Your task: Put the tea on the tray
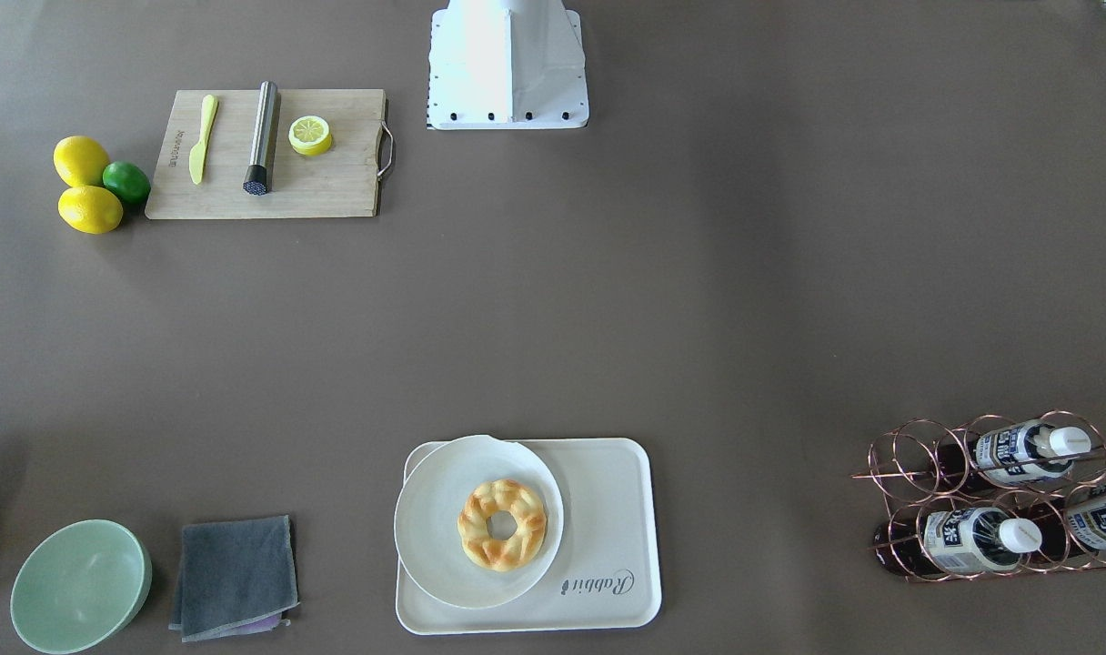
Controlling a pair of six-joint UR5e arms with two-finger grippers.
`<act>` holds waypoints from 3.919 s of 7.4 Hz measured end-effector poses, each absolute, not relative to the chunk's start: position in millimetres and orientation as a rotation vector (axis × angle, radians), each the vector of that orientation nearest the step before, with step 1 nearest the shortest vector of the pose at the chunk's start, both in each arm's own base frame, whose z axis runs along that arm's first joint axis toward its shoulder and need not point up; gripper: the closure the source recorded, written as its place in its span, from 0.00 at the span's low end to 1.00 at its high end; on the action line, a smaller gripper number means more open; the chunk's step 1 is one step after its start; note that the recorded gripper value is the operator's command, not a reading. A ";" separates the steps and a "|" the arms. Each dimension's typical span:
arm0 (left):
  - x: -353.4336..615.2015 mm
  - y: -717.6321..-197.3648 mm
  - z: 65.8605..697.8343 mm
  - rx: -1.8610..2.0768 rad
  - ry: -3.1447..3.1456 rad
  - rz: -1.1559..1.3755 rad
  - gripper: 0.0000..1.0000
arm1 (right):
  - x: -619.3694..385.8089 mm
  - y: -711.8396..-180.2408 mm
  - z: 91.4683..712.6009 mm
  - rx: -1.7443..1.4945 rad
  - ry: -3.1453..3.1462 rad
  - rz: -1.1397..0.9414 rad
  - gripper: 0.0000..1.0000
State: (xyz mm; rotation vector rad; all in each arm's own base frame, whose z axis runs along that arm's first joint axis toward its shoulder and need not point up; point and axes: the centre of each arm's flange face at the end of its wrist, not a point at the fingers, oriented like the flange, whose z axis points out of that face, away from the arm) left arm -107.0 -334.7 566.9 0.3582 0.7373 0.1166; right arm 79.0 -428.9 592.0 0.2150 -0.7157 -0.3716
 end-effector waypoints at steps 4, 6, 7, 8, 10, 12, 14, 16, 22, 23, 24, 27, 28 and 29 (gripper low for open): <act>-101.7 -336.0 562.5 0.376 0.742 0.111 0.02 | 78.9 -425.5 595.9 0.207 -0.718 -0.370 0.00; -97.4 -336.1 561.9 0.383 0.745 0.115 0.02 | 78.8 -424.8 596.1 0.207 -0.718 -0.370 0.00; -95.5 -335.8 562.1 0.375 0.751 0.098 0.03 | 78.8 -424.4 596.3 0.206 -0.719 -0.369 0.00; -92.1 -337.5 560.3 0.368 0.759 0.072 0.03 | 78.7 -424.2 596.4 0.206 -0.720 -0.369 0.00; -76.6 -345.1 552.2 0.374 0.784 0.027 0.04 | 78.4 -424.0 596.4 0.206 -0.724 -0.369 0.00; -56.1 -365.8 531.3 0.398 0.824 -0.028 0.07 | 78.3 -424.2 596.8 0.205 -0.726 -0.367 0.00; -35.5 -411.6 504.0 0.425 0.857 -0.052 0.08 | 78.1 -423.9 596.8 0.204 -0.729 -0.366 0.00; 2.3 -475.7 484.2 0.478 0.802 -0.016 0.09 | 77.7 -423.9 596.5 0.205 -0.734 -0.366 0.00; 98.3 -622.5 438.4 0.645 0.738 0.006 0.14 | 77.3 -421.5 597.6 0.204 -0.744 -0.364 0.00; 113.8 -631.8 447.9 0.668 0.730 0.001 0.18 | 77.4 -421.0 597.6 0.205 -0.745 -0.364 0.00; 123.0 -639.4 452.6 0.672 0.732 -0.013 0.20 | 77.5 -420.8 597.5 0.205 -0.745 -0.364 0.00; 134.0 -646.7 458.1 0.664 0.744 -0.034 0.26 | 77.6 -420.6 598.2 0.204 -0.743 -0.363 0.00; 136.8 -646.1 461.0 0.656 0.746 -0.038 0.27 | 77.6 -420.6 598.0 0.204 -0.743 -0.364 0.00; 138.5 -644.7 465.5 0.647 0.746 -0.040 0.37 | 77.6 -420.5 597.7 0.205 -0.743 -0.364 0.00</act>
